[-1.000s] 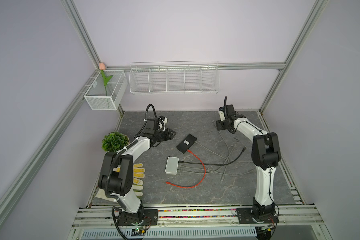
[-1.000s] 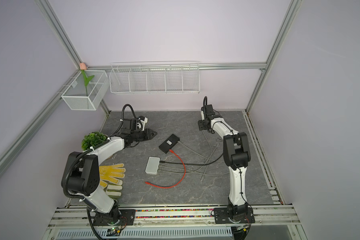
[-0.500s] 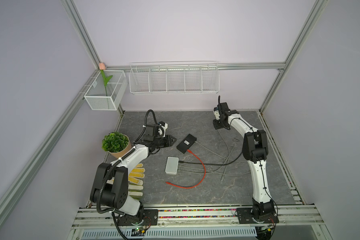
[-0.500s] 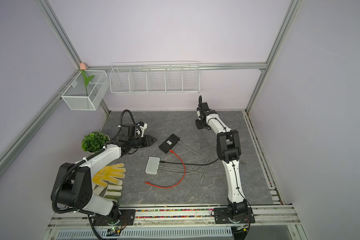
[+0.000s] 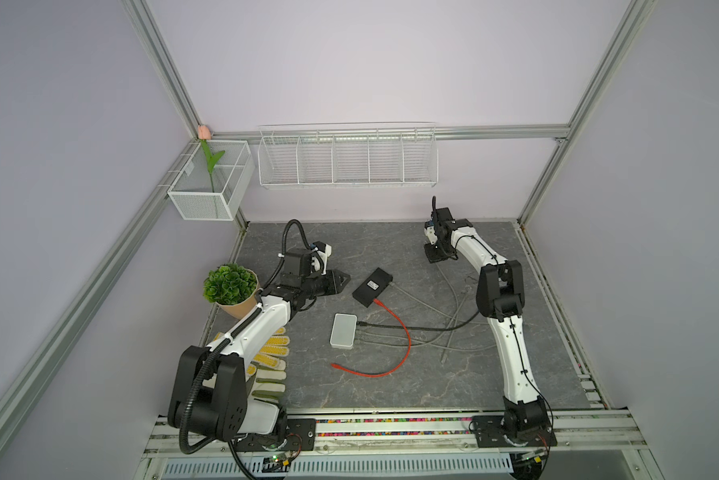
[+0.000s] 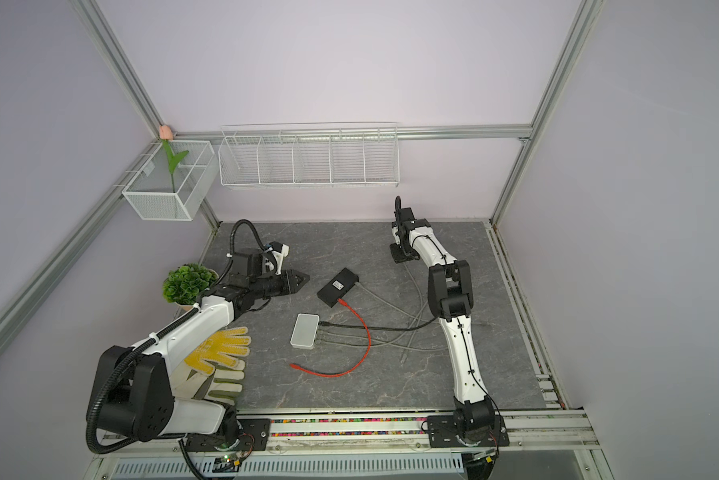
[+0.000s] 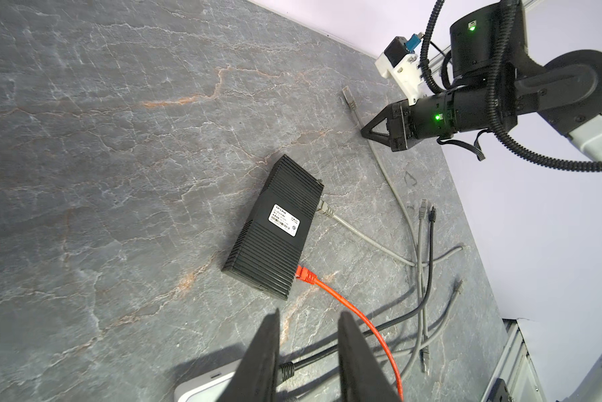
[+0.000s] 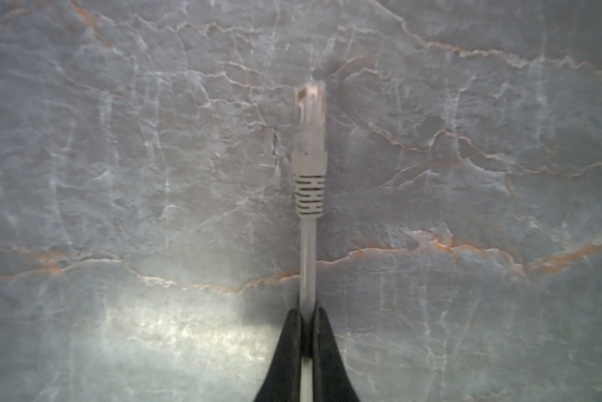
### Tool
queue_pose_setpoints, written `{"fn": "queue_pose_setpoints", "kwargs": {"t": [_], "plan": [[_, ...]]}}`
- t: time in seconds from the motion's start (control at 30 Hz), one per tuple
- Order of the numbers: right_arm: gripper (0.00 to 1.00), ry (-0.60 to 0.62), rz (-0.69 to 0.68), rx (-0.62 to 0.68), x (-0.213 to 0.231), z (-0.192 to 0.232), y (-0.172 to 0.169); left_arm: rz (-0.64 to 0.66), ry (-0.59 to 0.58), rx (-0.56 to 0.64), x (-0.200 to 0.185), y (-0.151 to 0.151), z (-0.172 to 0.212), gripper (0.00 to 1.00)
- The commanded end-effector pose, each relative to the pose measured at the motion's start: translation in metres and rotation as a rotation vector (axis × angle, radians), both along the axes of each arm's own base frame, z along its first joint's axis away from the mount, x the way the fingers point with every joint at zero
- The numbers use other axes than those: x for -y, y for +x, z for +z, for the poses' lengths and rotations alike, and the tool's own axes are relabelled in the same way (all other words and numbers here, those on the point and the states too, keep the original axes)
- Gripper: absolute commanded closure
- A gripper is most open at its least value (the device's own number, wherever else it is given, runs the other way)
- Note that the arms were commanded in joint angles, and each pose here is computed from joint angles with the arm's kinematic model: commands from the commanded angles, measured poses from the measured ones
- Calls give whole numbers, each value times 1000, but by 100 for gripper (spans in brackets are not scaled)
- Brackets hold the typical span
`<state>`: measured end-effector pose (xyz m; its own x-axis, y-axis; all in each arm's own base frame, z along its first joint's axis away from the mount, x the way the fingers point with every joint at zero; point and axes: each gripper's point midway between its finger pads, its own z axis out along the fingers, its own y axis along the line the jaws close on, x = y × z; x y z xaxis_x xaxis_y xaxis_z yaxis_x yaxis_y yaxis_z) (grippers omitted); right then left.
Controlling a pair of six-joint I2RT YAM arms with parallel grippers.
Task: Insert the plug into the switch port
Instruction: 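Grasp a grey ethernet plug with right gripper and lift it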
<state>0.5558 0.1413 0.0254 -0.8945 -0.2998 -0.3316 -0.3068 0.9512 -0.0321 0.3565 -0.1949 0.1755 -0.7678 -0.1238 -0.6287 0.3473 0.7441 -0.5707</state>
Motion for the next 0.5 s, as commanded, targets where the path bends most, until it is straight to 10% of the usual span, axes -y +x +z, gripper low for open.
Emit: {"fn": "queue_pose_setpoints", "kwargs": {"t": [0.0, 0.23, 0.47], "plan": [[93, 35, 44, -109, -12, -12, -26, 24, -2, 15, -5, -5, 9, 70], [93, 109, 129, 267, -44, 136, -32, -37, -92, 189, 0, -26, 72, 70], [94, 202, 295, 856, -53, 336, -107, -120, -199, 432, 18, -64, 137, 63]]}}
